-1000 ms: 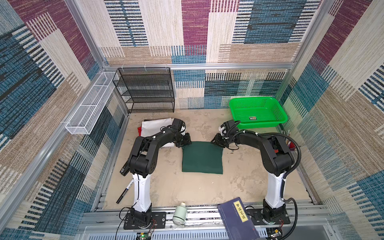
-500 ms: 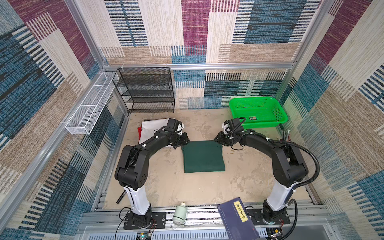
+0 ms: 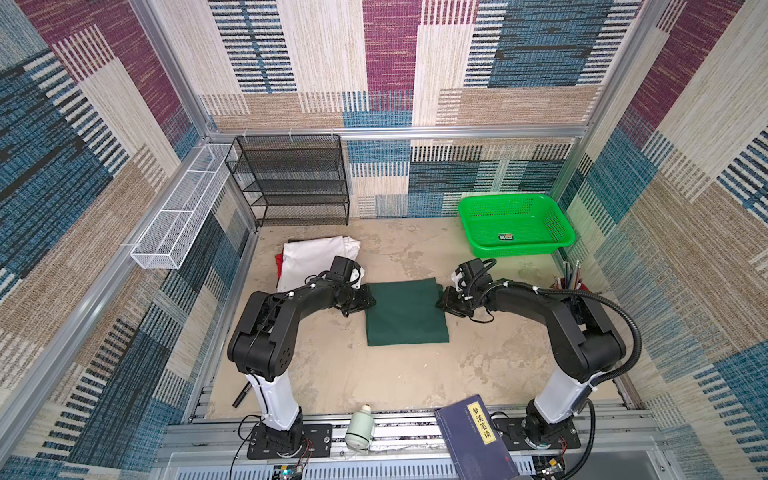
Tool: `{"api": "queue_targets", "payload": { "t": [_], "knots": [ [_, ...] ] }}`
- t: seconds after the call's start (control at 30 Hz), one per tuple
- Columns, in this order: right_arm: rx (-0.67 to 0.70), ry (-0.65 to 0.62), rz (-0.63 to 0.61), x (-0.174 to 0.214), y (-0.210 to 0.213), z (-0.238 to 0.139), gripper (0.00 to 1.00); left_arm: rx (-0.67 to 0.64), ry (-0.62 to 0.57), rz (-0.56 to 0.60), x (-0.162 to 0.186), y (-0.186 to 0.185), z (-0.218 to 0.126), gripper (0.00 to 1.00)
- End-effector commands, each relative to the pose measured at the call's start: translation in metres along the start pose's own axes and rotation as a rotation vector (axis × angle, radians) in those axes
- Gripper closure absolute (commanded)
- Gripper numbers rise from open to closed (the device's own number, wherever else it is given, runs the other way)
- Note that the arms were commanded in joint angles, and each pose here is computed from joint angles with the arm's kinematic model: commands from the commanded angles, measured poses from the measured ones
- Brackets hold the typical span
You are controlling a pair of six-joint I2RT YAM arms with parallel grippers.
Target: Fold and stack the t-shirts
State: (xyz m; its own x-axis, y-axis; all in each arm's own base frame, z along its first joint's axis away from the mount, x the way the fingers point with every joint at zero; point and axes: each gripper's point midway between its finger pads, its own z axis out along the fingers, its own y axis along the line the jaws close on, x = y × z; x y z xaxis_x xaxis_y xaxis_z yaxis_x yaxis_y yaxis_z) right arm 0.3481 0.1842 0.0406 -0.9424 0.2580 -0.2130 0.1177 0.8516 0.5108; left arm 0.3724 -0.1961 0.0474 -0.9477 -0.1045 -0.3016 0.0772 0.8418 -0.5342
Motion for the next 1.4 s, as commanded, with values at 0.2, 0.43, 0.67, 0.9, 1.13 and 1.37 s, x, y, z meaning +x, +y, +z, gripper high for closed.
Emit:
{"api": "queue_targets", "payload": {
  "t": [0.2, 0.43, 0.67, 0.9, 1.13, 1.37],
  "knots": [
    [-0.147, -0.029, -0.089, 0.006, 0.059, -0.028, 0.63, 0.133, 0.041, 0.021, 0.027, -0.045, -0.020, 0.79],
    [-0.103, 0.072, -0.009, 0.042, 0.028, 0.001, 0.63, -0.008, 0.084, -0.018, 0.061, -0.003, -0.001, 0.81],
    [0.044, 0.118, 0.035, 0.069, -0.027, 0.007, 0.64, -0.018, 0.068, -0.005, 0.070, 0.015, -0.004, 0.81],
    [-0.003, 0.008, -0.011, 0.045, 0.005, -0.032, 0.64, 0.031, -0.012, 0.072, 0.063, -0.017, -0.049, 0.80],
    [-0.145, 0.062, -0.035, 0.066, 0.036, -0.039, 0.64, 0.161, 0.120, 0.085, 0.096, -0.037, -0.039, 0.80],
    [-0.037, 0.221, 0.052, 0.107, -0.004, -0.012, 0.64, 0.046, 0.236, 0.056, 0.119, 0.000, -0.005, 0.81]
  ]
}}
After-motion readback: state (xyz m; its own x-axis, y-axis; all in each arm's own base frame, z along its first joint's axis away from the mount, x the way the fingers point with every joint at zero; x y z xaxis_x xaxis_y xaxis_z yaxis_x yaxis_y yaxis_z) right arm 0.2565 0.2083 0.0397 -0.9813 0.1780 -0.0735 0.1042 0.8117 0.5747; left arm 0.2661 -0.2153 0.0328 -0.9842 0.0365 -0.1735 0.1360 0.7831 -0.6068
